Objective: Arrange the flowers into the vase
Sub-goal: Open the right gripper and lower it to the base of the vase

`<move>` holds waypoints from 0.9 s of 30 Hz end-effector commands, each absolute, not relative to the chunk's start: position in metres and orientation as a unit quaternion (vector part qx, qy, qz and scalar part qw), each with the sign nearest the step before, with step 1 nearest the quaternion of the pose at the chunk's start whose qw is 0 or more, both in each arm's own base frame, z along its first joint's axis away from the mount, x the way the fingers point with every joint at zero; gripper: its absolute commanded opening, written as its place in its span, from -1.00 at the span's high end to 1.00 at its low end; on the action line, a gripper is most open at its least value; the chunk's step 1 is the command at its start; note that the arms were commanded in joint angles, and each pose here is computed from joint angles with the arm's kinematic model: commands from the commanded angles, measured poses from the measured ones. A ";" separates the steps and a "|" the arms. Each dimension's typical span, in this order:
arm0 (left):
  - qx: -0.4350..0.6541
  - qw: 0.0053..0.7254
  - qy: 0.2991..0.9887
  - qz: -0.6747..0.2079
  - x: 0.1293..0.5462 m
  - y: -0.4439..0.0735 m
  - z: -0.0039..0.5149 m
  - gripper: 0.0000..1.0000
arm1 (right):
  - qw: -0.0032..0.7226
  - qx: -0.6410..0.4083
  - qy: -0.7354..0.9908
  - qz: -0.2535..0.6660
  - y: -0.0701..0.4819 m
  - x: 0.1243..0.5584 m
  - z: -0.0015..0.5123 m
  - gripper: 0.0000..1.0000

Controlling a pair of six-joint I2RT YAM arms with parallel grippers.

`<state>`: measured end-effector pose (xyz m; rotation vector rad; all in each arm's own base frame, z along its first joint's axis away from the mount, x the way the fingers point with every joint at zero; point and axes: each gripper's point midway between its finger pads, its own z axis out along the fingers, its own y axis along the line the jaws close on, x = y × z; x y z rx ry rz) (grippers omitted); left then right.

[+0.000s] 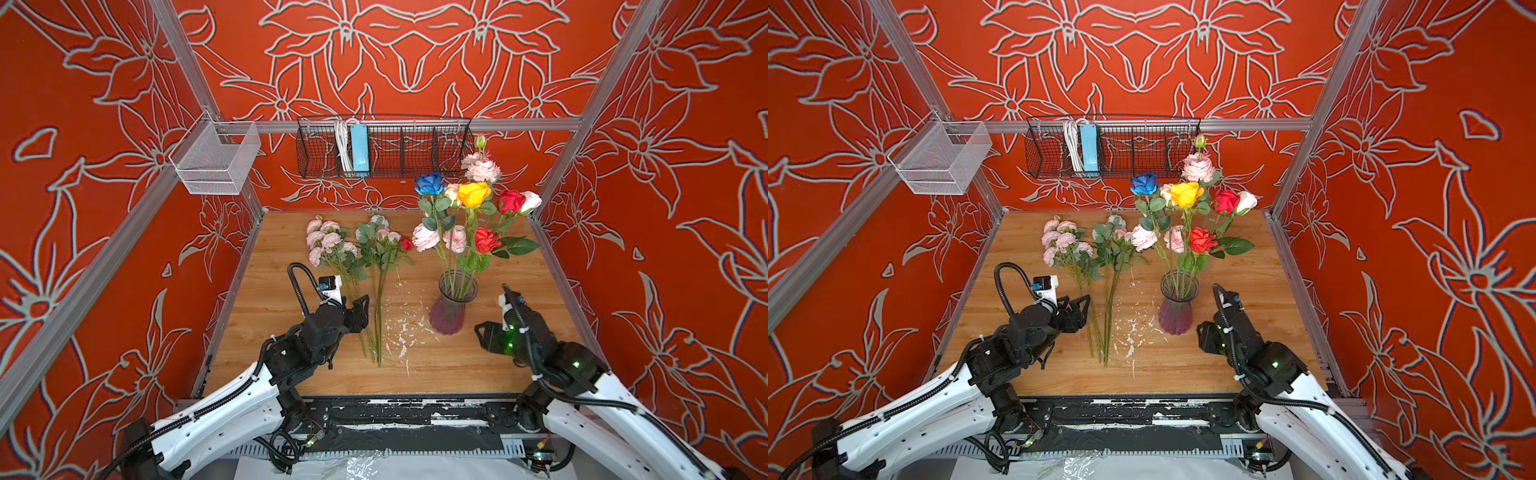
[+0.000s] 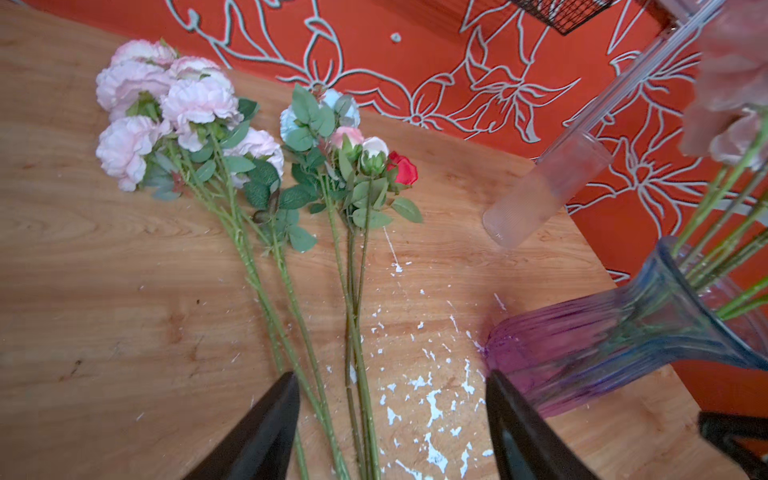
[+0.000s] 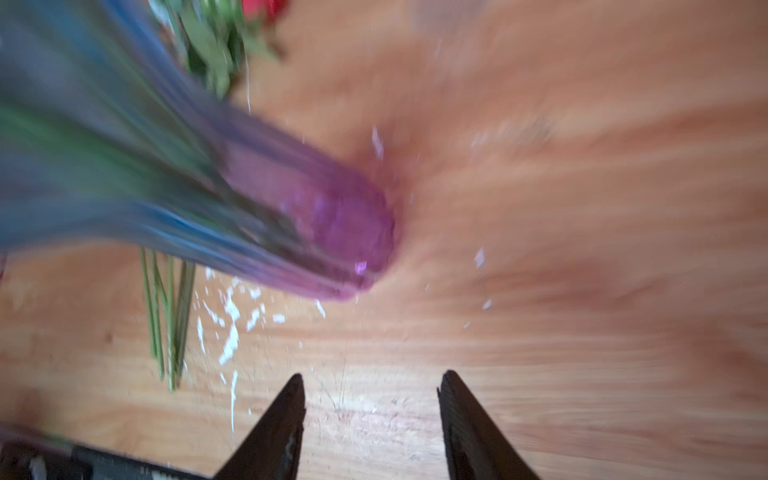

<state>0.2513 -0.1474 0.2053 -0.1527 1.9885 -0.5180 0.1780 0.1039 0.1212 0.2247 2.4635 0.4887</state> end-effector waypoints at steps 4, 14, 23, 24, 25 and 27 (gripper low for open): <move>-0.088 0.494 0.829 -0.248 0.242 -0.143 0.201 -0.42 | 0.288 0.114 0.911 0.273 0.134 0.184 0.094 -0.08; -0.085 0.488 0.832 -0.250 0.247 -0.149 0.200 -0.42 | 0.303 0.082 0.909 0.273 0.147 0.202 0.062 -0.07; -0.078 0.489 0.834 -0.245 0.252 -0.152 0.203 -0.42 | 0.305 0.074 0.916 0.251 0.143 0.208 0.045 -0.05; -0.077 0.489 0.834 -0.243 0.253 -0.152 0.203 -0.42 | 0.305 0.072 0.916 0.248 0.143 0.209 0.043 -0.05; -0.078 0.489 0.834 -0.241 0.254 -0.152 0.203 -0.42 | 0.306 0.071 0.917 0.245 0.142 0.210 0.043 -0.05; -0.078 0.489 0.834 -0.241 0.255 -0.153 0.203 -0.42 | 0.304 0.070 0.920 0.238 0.141 0.212 0.040 -0.05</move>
